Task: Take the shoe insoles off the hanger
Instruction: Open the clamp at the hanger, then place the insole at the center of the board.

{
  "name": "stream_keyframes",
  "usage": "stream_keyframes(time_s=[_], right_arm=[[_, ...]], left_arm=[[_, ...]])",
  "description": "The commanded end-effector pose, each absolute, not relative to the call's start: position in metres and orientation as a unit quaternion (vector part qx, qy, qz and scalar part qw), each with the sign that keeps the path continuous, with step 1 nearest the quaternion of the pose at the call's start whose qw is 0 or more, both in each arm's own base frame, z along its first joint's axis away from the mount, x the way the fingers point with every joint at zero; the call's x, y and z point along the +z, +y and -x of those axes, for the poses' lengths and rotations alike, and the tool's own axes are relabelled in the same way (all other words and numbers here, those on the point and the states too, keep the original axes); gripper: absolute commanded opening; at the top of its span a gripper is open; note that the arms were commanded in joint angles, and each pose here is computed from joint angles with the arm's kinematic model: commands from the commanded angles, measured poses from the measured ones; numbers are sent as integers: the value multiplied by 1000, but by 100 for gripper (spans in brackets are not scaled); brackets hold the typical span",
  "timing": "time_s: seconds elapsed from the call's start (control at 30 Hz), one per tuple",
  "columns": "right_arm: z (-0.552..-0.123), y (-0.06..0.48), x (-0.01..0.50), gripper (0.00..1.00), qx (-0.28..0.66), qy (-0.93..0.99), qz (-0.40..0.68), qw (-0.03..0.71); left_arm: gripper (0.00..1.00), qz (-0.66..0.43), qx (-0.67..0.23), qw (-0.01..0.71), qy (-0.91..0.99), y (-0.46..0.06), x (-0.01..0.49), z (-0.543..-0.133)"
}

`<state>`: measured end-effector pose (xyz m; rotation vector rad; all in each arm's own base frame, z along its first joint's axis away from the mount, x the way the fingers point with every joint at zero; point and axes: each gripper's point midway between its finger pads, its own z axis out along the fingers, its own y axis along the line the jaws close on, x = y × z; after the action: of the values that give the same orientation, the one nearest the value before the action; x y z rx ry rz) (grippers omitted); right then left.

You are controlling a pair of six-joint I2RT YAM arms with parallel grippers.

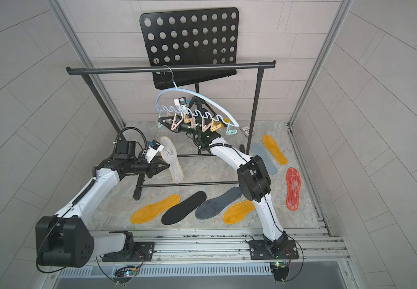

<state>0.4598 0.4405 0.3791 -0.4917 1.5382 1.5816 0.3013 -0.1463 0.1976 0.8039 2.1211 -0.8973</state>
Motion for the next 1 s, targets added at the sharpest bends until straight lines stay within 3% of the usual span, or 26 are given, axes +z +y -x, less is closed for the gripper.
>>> stream_keyframes(time_s=[0.0, 0.23, 0.37, 0.47, 0.87, 0.97], right_arm=[[-461, 433, 397, 0, 634, 607, 189, 440], [-468, 432, 379, 3, 619, 630, 184, 432], [-475, 429, 362, 40, 603, 649, 183, 426], [-475, 427, 354, 51, 600, 653, 185, 425], [-468, 396, 271, 57, 530, 747, 164, 367], [-459, 387, 245, 57, 505, 776, 161, 342]], left_arm=[[0, -309, -350, 347, 814, -148, 204, -295], [0, -294, -341, 346, 823, -149, 200, -289], [0, -252, -332, 362, 834, -145, 205, -290], [0, -231, -320, 357, 847, -143, 203, -285], [0, -172, -231, 317, 904, -122, 176, -265], [0, -99, -179, 293, 934, -101, 170, -263]])
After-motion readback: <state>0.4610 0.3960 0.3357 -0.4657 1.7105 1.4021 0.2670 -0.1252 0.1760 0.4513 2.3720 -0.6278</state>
